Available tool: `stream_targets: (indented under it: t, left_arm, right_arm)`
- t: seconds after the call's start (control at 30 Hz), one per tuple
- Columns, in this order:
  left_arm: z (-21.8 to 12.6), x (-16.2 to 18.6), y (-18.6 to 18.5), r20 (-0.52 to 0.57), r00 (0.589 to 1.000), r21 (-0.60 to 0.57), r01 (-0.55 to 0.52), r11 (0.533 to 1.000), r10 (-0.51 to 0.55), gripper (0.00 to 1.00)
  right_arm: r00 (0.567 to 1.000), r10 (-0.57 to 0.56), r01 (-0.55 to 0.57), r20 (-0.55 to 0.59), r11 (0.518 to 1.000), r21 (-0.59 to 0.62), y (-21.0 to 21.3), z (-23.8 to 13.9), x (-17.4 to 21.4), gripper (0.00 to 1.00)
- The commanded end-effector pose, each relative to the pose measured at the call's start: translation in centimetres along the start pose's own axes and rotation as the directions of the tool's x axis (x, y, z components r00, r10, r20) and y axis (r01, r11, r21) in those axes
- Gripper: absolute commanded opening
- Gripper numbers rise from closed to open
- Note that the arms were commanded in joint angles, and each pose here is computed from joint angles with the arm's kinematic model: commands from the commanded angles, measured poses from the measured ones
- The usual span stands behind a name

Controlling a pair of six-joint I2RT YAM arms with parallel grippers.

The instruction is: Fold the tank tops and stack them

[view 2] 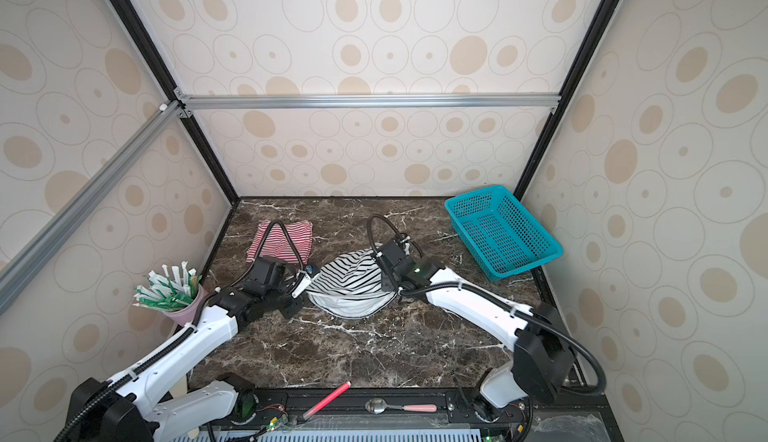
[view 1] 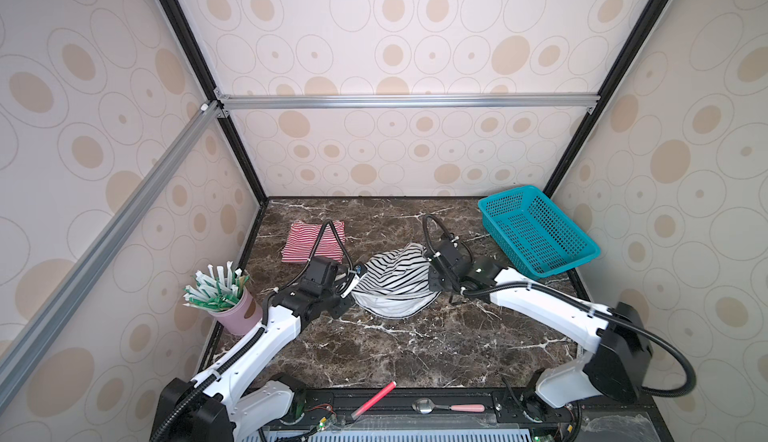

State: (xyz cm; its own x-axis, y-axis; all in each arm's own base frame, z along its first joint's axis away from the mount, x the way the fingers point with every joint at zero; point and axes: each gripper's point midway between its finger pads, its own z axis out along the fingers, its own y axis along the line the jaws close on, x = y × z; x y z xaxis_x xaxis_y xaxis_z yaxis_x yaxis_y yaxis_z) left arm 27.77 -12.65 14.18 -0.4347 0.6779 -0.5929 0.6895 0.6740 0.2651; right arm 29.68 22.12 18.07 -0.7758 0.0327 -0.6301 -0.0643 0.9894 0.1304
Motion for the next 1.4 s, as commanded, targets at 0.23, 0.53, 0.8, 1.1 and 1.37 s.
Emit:
stream_targets:
  t: [0.23,0.53,0.8,1.1,1.37]
  left_arm:
    - [-2.8,-5.5,3.4,0.102,0.995,-0.089,0.017,0.996,-0.007,0.0]
    - [-1.9,-3.4,2.6,0.058,0.998,-0.082,-0.008,0.997,0.013,0.0]
    - [1.8,1.1,-0.3,-0.044,0.998,0.024,-0.031,0.999,0.032,0.0]
    - [4.2,4.4,-1.5,-0.111,0.993,0.041,-0.042,0.998,0.047,0.0]
    - [3.9,4.0,-1.8,-0.095,0.995,0.058,-0.024,0.998,0.029,0.0]
  right_arm:
    - [0.988,0.088,-0.102,-0.129,0.989,-0.105,-3.8,-1.6,2.3,0.0]
    - [0.982,0.084,-0.079,-0.17,0.996,0.038,-8.0,-2.1,5.8,0.02]
    - [0.947,0.116,-0.096,-0.301,0.992,0.082,-8.8,2.8,11.4,0.08]
    - [0.937,0.089,-0.03,-0.337,0.984,0.177,-10.1,4.9,11.8,0.15]
    - [0.947,0.07,-0.01,-0.315,0.982,0.188,-10.4,3.9,10.8,0.19]
